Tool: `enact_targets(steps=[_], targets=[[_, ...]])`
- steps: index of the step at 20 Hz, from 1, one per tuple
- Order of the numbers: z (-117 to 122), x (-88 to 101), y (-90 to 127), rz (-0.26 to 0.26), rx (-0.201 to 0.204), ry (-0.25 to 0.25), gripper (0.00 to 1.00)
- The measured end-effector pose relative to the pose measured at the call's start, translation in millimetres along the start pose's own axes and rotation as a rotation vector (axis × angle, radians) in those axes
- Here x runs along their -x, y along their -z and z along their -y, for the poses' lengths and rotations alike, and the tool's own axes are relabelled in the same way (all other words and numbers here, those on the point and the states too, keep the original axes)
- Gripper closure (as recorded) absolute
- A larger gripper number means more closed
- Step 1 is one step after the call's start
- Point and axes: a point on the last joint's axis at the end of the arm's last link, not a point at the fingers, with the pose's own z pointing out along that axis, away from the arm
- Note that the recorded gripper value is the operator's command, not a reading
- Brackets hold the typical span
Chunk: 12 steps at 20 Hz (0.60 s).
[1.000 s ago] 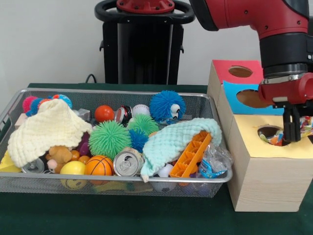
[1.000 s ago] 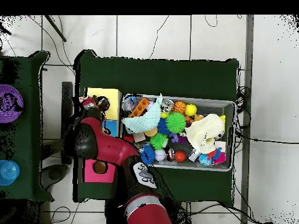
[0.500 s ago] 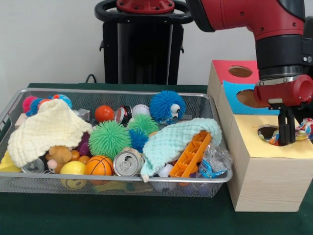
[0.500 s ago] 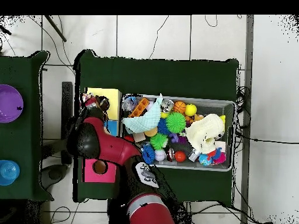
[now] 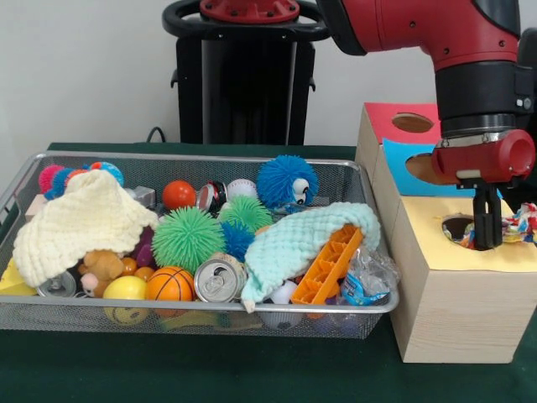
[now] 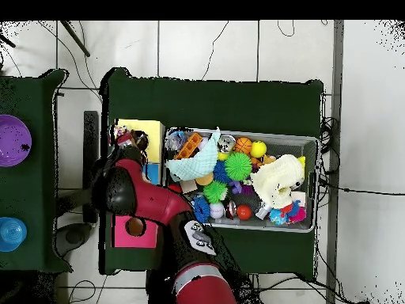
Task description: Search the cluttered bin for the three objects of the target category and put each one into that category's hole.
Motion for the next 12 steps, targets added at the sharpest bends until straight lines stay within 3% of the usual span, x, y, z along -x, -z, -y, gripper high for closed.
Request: enact_targets(steps=[12], targets=[[11,3.1,-6,0.006,-0.013,0.004,1.0]])
